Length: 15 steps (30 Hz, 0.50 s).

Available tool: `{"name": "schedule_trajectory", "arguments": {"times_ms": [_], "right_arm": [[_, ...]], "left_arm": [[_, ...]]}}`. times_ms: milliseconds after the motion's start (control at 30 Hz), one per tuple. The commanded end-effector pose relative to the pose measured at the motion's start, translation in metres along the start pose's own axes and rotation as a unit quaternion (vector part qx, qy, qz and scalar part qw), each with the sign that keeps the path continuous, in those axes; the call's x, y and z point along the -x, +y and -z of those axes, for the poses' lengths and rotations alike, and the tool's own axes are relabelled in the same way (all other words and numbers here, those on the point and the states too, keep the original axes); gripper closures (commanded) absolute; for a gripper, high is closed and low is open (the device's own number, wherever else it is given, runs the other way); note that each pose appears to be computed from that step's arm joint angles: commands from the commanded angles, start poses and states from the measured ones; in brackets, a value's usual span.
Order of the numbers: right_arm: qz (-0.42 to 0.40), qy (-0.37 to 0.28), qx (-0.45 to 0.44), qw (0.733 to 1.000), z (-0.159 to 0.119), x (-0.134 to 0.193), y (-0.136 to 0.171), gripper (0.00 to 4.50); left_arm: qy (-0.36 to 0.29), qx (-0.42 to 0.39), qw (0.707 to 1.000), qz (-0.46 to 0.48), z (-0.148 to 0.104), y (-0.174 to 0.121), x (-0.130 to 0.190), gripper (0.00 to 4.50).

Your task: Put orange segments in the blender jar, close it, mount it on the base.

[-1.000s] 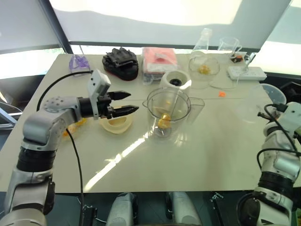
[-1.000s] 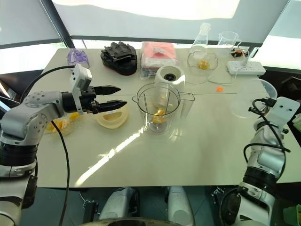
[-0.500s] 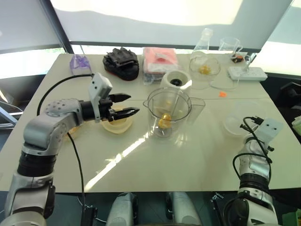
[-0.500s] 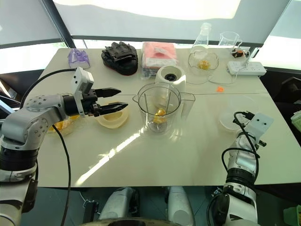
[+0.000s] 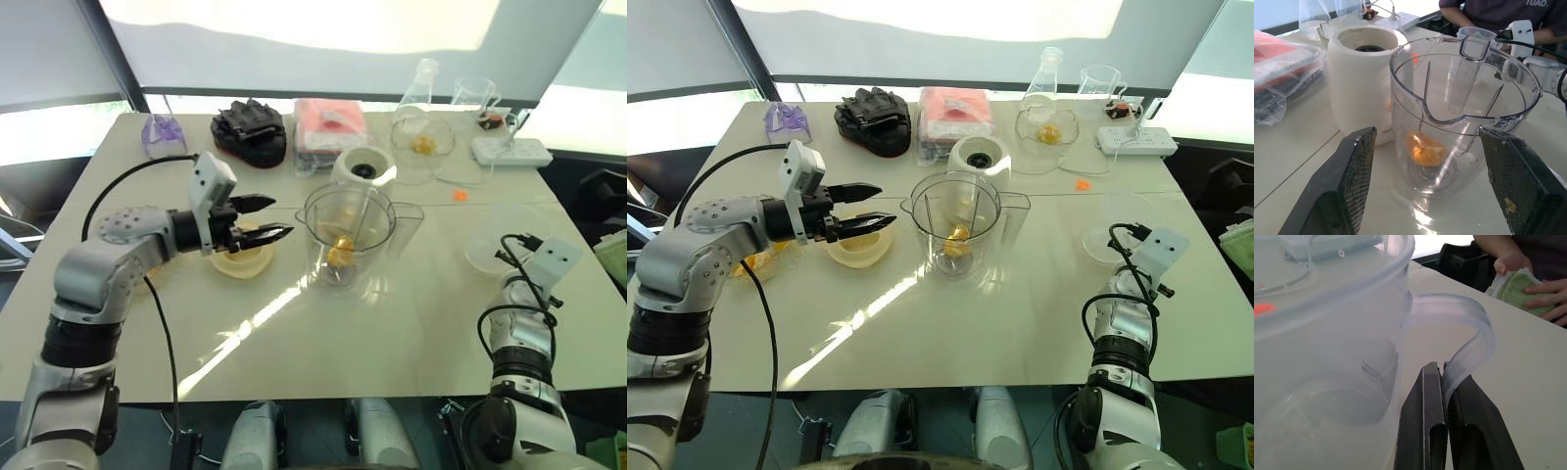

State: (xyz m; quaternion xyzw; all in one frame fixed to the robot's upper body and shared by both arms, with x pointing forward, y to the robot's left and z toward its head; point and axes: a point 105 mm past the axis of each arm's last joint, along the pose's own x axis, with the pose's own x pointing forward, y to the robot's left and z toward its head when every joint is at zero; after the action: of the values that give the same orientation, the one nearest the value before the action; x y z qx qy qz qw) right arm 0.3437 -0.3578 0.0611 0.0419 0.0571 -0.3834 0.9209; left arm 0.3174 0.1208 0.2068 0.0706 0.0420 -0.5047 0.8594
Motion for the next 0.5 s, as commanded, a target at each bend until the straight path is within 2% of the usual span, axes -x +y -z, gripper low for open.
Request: {"name": "schedule_trajectory", "arguments": {"times_ms": [33, 233, 500], "right_arm": [[-0.002, -0.023, 0.014, 1.000, -0.008, 0.001, 0.003, 3.11], [-0.003, -0.032, 0.028, 0.999, -0.009, 0.008, -0.001, 0.04], [-0.022, -0.039, 0.036, 0.998, -0.007, 0.028, -0.010, 0.04]], "left_arm": [[-0.016, -0.020, 1.000, -0.001, -0.012, -0.002, 0.001, 1.01], [-0.015, -0.019, 1.000, -0.003, -0.012, -0.003, 0.003, 1.01], [-0.019, -0.009, 1.000, -0.010, -0.007, -0.003, 0.000, 1.01]]}}
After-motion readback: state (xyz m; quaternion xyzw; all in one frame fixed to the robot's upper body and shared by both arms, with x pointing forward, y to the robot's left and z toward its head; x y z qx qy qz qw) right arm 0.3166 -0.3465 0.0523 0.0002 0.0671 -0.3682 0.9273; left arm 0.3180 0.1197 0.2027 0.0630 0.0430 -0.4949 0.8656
